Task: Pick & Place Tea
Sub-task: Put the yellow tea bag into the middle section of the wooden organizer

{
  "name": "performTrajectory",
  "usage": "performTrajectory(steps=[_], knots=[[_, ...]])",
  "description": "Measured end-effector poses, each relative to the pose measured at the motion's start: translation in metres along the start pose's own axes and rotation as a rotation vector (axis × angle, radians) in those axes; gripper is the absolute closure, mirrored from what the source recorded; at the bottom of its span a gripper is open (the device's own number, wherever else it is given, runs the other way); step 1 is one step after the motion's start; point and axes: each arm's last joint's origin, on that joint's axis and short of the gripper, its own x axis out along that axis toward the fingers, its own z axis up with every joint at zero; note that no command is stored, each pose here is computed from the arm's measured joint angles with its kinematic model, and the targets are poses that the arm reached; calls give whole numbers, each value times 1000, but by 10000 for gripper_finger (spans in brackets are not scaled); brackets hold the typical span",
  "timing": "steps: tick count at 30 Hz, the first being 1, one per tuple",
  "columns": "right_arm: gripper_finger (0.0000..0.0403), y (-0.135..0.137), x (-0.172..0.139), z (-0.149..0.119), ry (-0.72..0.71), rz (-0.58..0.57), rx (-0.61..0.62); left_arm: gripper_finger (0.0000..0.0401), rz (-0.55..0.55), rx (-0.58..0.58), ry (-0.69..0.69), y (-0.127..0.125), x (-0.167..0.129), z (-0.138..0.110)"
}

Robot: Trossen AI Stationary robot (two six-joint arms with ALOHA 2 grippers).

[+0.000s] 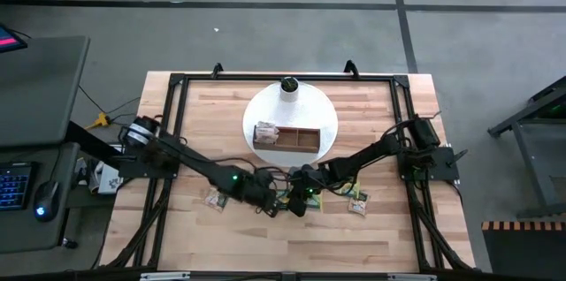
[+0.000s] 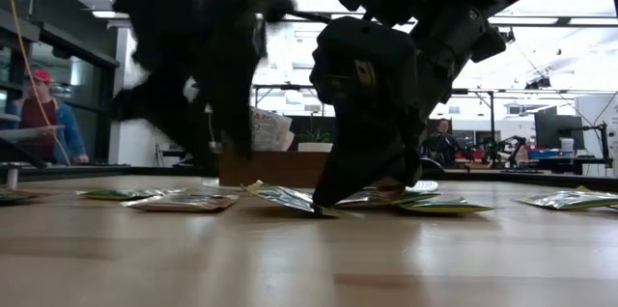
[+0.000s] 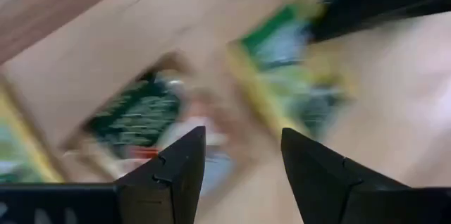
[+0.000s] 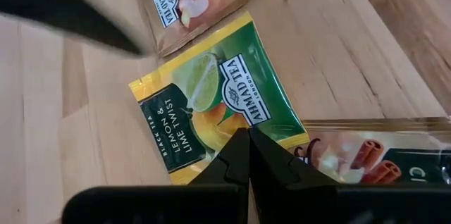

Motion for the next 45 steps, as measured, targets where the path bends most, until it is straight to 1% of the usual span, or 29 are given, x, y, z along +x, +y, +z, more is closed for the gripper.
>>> performTrajectory(steps=[1,4,9,21,26,30,40,45], knots=[[403,0,0,0,2,2,0,219,17,-3,15,3,3,0],[403,0,0,0,3,4,0,219,-31,-25,35,-2,3,4],[403,0,0,0,3,8,3,219,-40,-50,42,-2,4,4],[403,0,1,0,0,9,-8,219,-103,-177,64,-8,4,4],[403,0,1,0,0,8,-15,219,-105,-183,68,-8,4,4],[403,0,1,0,0,12,-42,219,-128,-183,75,-10,3,4],[403,2,1,1,-2,40,-94,219,-148,-130,71,-12,3,5],[403,1,1,-1,19,34,-113,219,-142,-132,106,-10,22,5]])
